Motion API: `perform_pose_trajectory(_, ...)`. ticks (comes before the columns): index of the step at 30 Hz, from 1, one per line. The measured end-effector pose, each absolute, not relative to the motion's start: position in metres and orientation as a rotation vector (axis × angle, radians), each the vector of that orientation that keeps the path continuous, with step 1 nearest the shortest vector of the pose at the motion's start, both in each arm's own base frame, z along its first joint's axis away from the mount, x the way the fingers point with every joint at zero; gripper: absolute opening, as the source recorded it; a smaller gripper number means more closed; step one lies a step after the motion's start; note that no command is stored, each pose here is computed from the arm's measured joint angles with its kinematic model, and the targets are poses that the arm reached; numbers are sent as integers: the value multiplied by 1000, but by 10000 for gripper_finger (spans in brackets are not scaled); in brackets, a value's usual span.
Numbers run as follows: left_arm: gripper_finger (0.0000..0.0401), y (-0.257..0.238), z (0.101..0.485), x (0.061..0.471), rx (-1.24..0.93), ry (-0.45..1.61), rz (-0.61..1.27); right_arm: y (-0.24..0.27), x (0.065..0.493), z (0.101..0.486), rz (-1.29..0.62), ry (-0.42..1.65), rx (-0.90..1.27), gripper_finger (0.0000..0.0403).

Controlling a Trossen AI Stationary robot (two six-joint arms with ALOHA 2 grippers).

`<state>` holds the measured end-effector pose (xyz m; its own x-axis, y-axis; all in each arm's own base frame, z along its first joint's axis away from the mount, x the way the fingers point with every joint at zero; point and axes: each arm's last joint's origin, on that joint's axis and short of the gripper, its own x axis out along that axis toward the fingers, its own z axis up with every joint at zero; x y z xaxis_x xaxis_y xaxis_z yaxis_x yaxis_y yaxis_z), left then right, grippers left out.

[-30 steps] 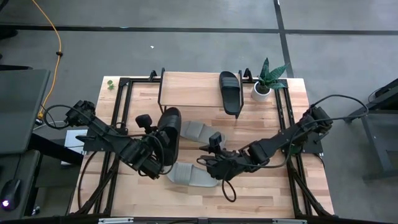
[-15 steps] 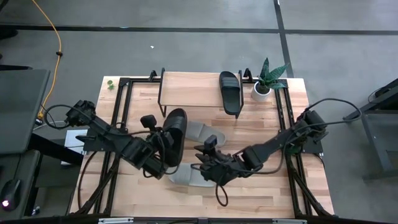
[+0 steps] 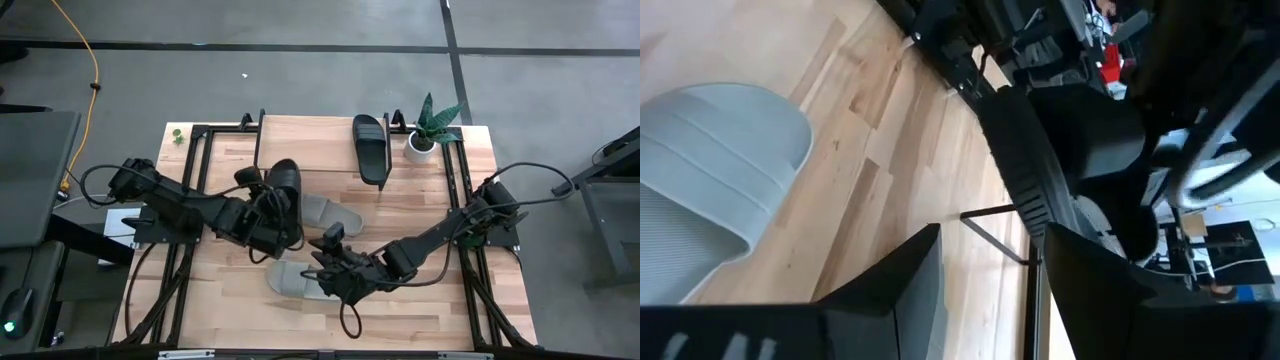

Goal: Pick and place slides into the shelf
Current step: Put the black slide on the shelf

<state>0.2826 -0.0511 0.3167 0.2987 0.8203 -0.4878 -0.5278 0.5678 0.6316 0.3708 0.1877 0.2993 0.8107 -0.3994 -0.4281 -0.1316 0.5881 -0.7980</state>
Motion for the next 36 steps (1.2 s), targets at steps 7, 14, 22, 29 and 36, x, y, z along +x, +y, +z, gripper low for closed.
perform_pose_trajectory(7,0,-56,319,296,377,849,826,192,368,300,-178,625,-963,170)
perform_pose_trajectory(14,0,-58,320,302,390,825,800,193,368,300,-176,622,-968,170)
perform_pose_trajectory(22,0,-58,321,304,376,803,801,193,369,301,-176,613,-971,170)
perform_pose_trajectory(29,1,-59,319,307,373,794,781,192,368,302,-217,615,-993,170)
perform_pose_trajectory(36,1,-60,318,308,375,792,766,193,369,302,-207,606,-985,170)
